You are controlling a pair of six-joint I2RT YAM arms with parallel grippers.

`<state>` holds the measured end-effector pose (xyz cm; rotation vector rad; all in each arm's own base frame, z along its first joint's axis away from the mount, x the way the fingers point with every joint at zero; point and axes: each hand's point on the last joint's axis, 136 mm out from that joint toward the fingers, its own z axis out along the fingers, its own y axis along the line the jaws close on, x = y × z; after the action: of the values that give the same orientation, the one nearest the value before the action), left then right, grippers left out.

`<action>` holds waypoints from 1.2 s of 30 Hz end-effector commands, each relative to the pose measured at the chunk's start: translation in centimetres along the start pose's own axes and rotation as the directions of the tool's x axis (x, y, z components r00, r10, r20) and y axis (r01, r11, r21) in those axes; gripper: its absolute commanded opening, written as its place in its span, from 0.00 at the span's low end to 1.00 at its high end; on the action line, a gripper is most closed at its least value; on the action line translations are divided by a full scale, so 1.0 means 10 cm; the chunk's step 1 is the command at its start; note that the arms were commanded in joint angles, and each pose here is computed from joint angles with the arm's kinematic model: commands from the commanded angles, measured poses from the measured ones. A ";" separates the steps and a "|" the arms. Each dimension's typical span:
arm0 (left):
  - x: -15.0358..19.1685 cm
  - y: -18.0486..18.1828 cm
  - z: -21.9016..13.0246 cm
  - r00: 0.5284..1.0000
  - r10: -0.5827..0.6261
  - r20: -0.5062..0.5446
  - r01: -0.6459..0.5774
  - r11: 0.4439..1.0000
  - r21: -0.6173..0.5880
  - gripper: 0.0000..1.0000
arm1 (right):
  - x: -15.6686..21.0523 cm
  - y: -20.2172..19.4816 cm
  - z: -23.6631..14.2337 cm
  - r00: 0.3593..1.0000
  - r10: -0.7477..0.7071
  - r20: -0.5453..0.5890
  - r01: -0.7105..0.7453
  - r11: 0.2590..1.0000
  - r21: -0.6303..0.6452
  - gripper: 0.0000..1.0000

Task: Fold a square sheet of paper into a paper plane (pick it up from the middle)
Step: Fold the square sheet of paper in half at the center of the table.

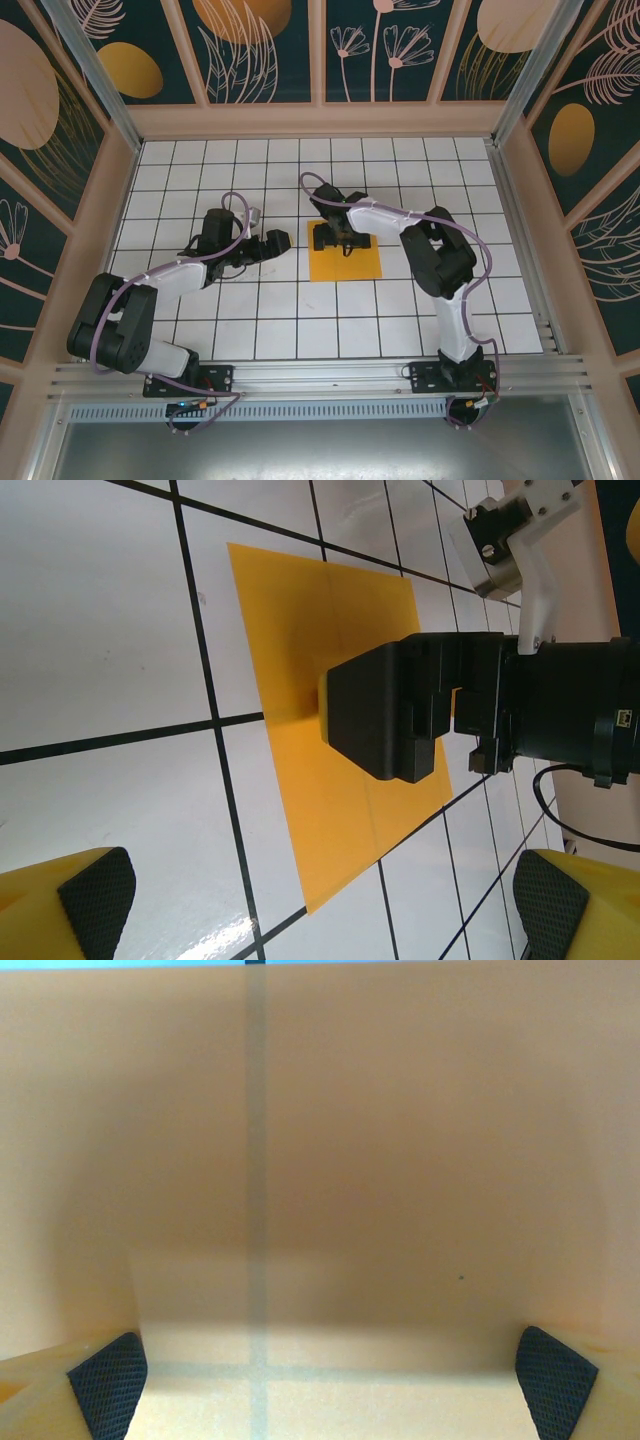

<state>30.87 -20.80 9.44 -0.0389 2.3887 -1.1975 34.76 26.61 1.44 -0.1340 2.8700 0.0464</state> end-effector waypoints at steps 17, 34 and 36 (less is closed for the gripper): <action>-0.02 -0.08 -0.03 1.000 0.026 0.004 -0.026 1.000 0.017 0.99 | 0.46 -0.15 0.30 0.988 0.025 -0.153 -0.026 1.000 -0.004 0.94; -0.02 -0.06 -0.03 1.000 0.023 0.005 -0.023 1.000 0.009 0.99 | 0.43 -0.16 0.32 0.988 0.039 -0.150 -0.033 0.999 0.041 0.81; -0.01 -0.05 -0.03 1.000 0.021 0.004 -0.021 1.000 0.007 0.99 | 0.42 -0.15 0.32 0.988 0.037 -0.151 -0.031 0.999 0.040 0.78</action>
<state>30.88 -20.79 9.46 -0.0391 2.3879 -1.1968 34.93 25.89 1.51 -0.0818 2.8573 0.0614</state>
